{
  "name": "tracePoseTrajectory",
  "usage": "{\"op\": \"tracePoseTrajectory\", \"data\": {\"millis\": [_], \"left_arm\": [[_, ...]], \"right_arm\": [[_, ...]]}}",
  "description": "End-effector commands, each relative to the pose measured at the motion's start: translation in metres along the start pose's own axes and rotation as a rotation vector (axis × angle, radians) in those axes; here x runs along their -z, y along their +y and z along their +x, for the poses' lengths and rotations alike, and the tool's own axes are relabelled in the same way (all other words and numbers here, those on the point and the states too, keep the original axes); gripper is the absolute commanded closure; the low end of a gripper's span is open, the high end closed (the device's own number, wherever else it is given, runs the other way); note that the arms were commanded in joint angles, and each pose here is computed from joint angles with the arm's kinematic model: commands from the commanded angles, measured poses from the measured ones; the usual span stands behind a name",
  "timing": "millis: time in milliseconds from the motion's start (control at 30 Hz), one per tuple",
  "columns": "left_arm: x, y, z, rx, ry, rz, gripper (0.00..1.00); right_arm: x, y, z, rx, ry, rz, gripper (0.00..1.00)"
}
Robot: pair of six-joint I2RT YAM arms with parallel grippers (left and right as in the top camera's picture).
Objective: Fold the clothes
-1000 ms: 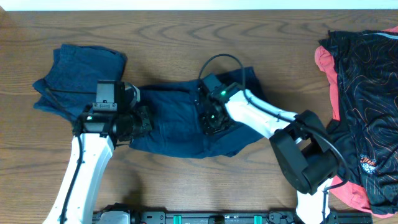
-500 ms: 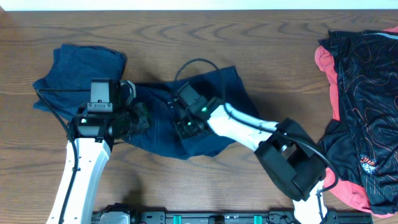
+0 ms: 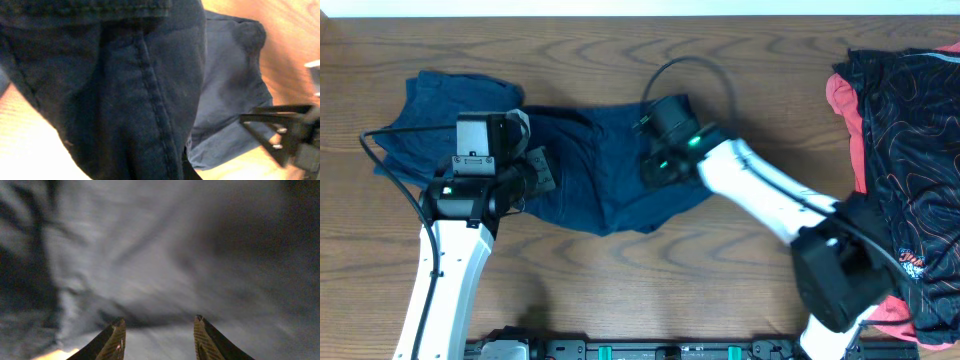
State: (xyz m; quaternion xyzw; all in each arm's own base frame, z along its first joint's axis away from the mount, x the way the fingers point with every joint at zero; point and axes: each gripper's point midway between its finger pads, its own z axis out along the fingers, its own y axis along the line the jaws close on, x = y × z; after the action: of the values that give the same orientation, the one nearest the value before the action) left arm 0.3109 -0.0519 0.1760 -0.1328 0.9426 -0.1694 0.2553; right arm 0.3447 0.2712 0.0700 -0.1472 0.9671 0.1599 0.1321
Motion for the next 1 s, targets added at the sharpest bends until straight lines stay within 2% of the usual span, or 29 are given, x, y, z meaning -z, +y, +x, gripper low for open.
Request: {"op": "tracePoseTrajectory", "data": {"millis": [0, 167, 433, 567, 767, 967], "left_arm": [[0.009, -0.007, -0.017, 0.045, -0.061, 0.017, 0.94], [0.004, -0.017, -0.02, 0.021, -0.07, 0.039, 0.94], [-0.013, -0.024, -0.015, 0.015, -0.029, 0.042, 0.94], [-0.015, -0.027, -0.023, 0.024, -0.056, 0.056, 0.94], [-0.011, -0.048, -0.043, 0.086, -0.124, 0.159, 0.94], [-0.01, -0.059, -0.048, 0.112, -0.138, 0.208, 0.94]], "right_arm": [[-0.009, -0.019, 0.015, 0.004, 0.063, 0.048, 0.58], [-0.03, -0.014, 0.038, 0.033, 0.125, 0.048, 0.58], [-0.067, 0.025, 0.058, 0.14, 0.152, 0.016, 0.57], [-0.083, 0.041, 0.071, 0.18, 0.172, 0.007, 0.57], [-0.098, 0.065, 0.094, 0.203, 0.212, -0.021, 0.57], [-0.101, 0.103, 0.1, 0.22, 0.173, -0.082, 0.57]]}}
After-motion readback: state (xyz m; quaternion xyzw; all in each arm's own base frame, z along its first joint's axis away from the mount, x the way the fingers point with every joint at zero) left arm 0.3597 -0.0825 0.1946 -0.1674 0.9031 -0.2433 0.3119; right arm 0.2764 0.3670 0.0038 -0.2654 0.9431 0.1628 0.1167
